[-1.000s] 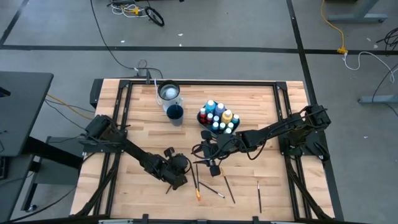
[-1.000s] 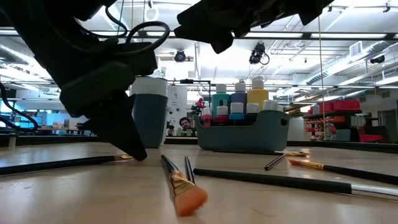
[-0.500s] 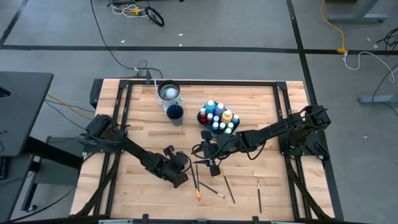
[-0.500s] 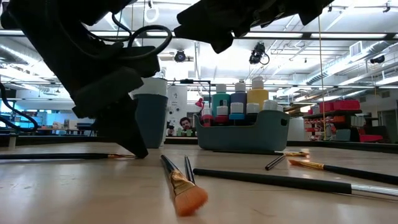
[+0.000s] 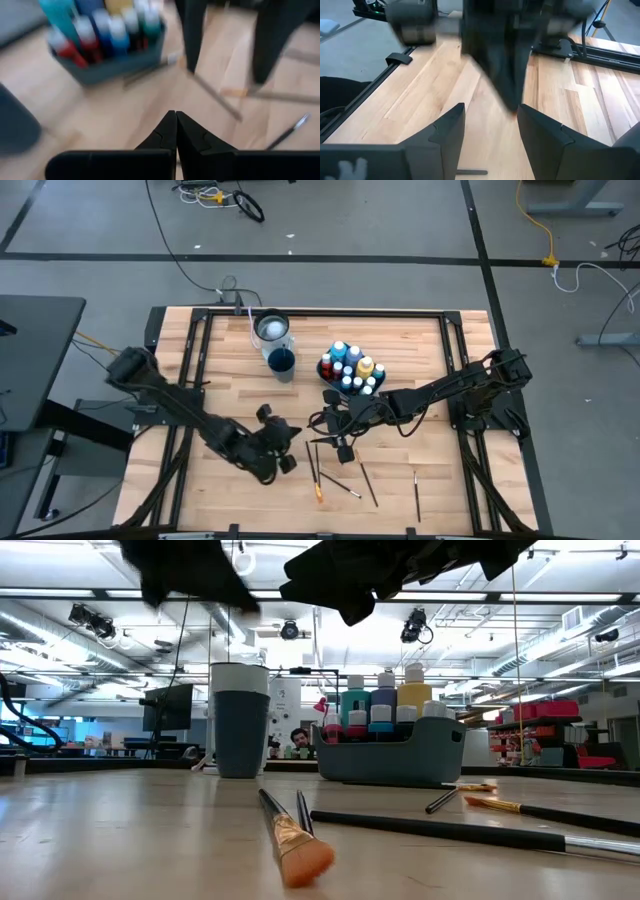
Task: Pick & Place Paint Supplies
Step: Put the gold paint brush into the blue cup
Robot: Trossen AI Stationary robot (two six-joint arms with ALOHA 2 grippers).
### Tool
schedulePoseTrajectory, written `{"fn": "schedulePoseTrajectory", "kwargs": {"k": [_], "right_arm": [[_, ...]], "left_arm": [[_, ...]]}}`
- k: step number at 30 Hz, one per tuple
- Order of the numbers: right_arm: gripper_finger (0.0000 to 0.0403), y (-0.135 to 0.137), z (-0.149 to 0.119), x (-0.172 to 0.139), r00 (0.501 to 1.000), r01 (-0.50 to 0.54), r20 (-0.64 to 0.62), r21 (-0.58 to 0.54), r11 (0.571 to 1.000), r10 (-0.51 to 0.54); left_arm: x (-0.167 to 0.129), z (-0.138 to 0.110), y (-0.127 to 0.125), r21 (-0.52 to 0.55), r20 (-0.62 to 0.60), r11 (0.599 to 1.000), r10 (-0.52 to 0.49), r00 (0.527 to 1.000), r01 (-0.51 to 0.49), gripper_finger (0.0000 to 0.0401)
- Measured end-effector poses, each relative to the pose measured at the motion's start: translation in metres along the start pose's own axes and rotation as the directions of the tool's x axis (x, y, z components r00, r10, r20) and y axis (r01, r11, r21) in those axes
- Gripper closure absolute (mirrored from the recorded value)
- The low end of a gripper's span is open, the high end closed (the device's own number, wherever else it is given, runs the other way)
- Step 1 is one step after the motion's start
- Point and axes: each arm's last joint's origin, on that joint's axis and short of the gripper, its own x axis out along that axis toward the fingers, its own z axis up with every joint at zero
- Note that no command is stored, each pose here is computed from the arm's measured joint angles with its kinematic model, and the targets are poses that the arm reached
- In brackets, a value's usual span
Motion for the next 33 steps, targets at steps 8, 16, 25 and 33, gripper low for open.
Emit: {"fn": "schedulePoseTrajectory", "kwargs": {"k": [8, 16, 25, 33], "right_arm": [[0.0217, -0.005, 0.003, 0.0, 0.999, 0.014, 0.035, 0.005, 1.0, -0.015], [0.0217, -0.005, 0.004, 0.0, 0.999, 0.015, 0.048, 0.005, 1.0, -0.015], [0.0217, -0.005, 0.004, 0.0, 0.999, 0.014, 0.048, 0.006, 1.0, -0.014], [0.0217, -0.004, 0.001, 0.0, 1.0, 0.01, 0.016, 0.058, 0.998, -0.011]], "left_arm": [[-0.055, 0.034, 0.004, 0.061, 0.303, 0.993, 0.08, 0.949, -0.103, 0.0399], [-0.048, 0.054, 0.021, 0.022, 0.418, 0.921, 0.345, 0.84, -0.389, 0.04], [-0.001, 0.093, 0.053, 0.043, 0.369, 0.923, 0.341, 0.865, -0.382, 0.04], [-0.033, 0.164, 0.088, 0.112, 0.667, 0.972, 0.083, 0.74, -0.209, 0.04]]}}
